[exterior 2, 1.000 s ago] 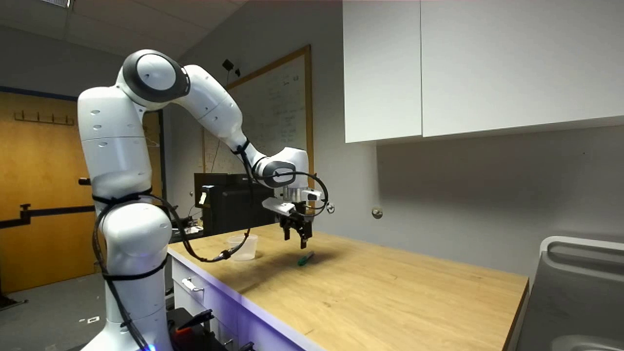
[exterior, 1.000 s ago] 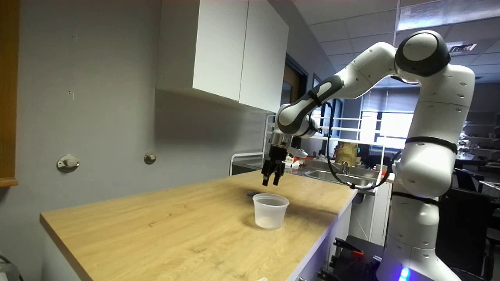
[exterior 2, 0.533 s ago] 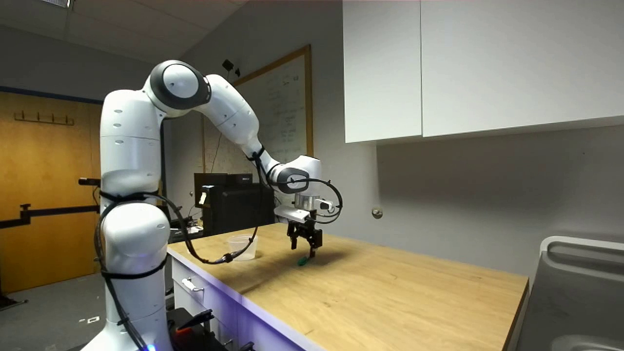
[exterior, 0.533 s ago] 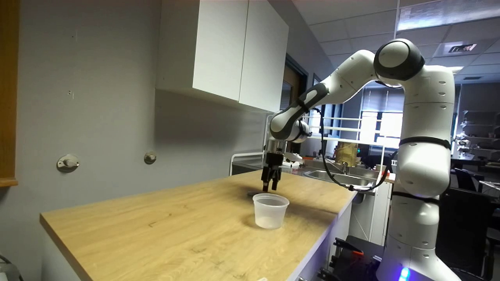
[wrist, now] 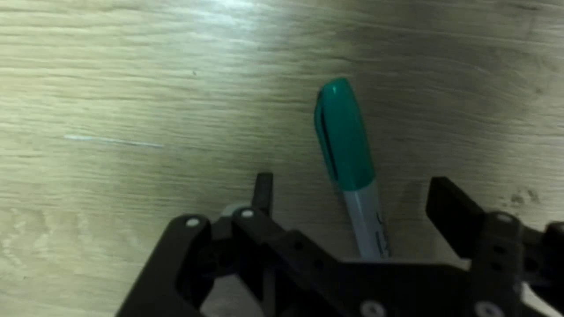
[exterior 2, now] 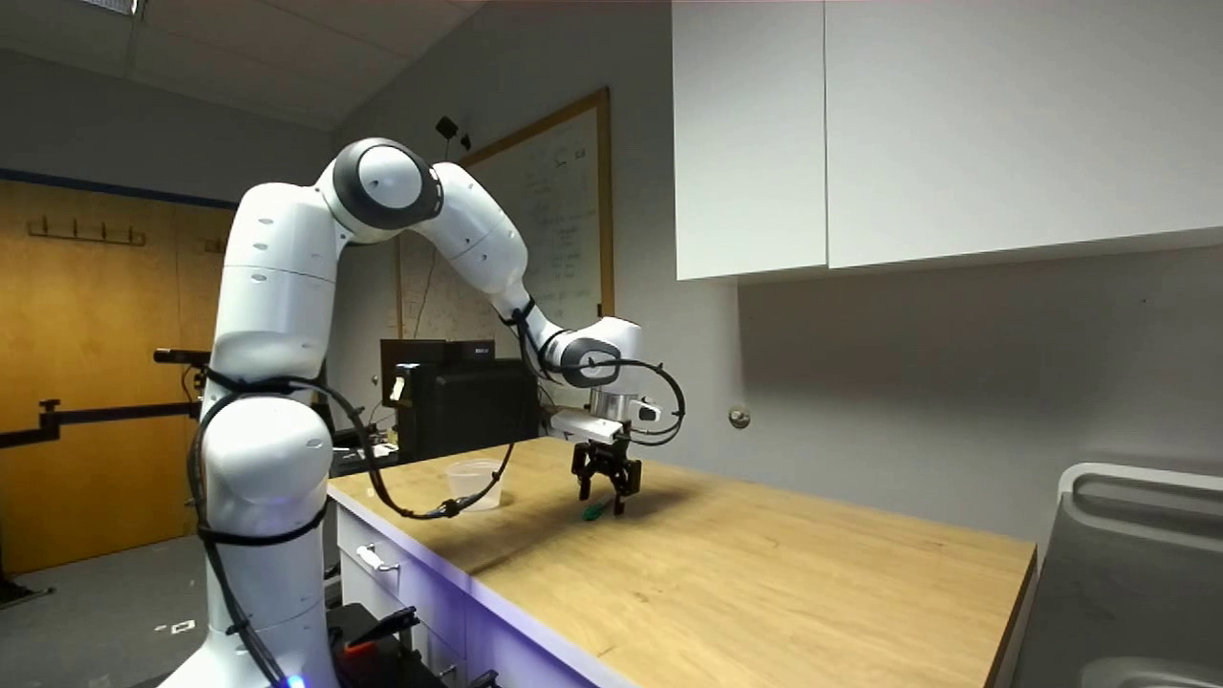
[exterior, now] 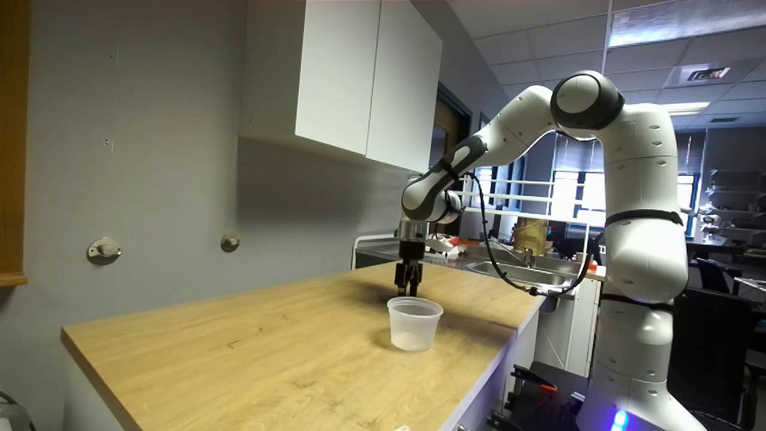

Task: Pick up the marker and put it in the cup

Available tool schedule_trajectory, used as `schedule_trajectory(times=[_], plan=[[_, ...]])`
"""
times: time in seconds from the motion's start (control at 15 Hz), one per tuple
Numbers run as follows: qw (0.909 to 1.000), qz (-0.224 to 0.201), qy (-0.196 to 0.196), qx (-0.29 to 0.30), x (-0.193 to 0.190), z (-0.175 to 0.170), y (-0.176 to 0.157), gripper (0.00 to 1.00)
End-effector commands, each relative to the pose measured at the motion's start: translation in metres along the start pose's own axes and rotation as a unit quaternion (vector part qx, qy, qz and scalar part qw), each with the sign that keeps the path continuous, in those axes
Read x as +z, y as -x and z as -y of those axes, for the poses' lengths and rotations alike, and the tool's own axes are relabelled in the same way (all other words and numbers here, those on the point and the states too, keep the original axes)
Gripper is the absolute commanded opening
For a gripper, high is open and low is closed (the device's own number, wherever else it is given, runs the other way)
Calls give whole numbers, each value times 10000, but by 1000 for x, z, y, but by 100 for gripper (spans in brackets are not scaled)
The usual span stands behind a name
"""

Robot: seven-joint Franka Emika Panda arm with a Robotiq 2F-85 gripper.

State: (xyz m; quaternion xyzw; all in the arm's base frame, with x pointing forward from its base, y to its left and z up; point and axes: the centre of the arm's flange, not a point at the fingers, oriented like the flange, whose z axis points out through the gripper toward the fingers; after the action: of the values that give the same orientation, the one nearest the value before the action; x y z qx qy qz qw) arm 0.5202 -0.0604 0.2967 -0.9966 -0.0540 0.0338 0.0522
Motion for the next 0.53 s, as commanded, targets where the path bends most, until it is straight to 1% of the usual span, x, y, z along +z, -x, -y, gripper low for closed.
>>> schedule_trajectory(times=[0.0, 0.33, 0.4, 0.47], plan=[[9997, 148, 152, -70, -1, -2, -12, 57], [9991, 185, 369, -29, -3, 0, -12, 21], [9992, 126, 381, 87, -6, 4, -11, 12], [9988, 54, 396, 290, -8, 8, -12, 8]])
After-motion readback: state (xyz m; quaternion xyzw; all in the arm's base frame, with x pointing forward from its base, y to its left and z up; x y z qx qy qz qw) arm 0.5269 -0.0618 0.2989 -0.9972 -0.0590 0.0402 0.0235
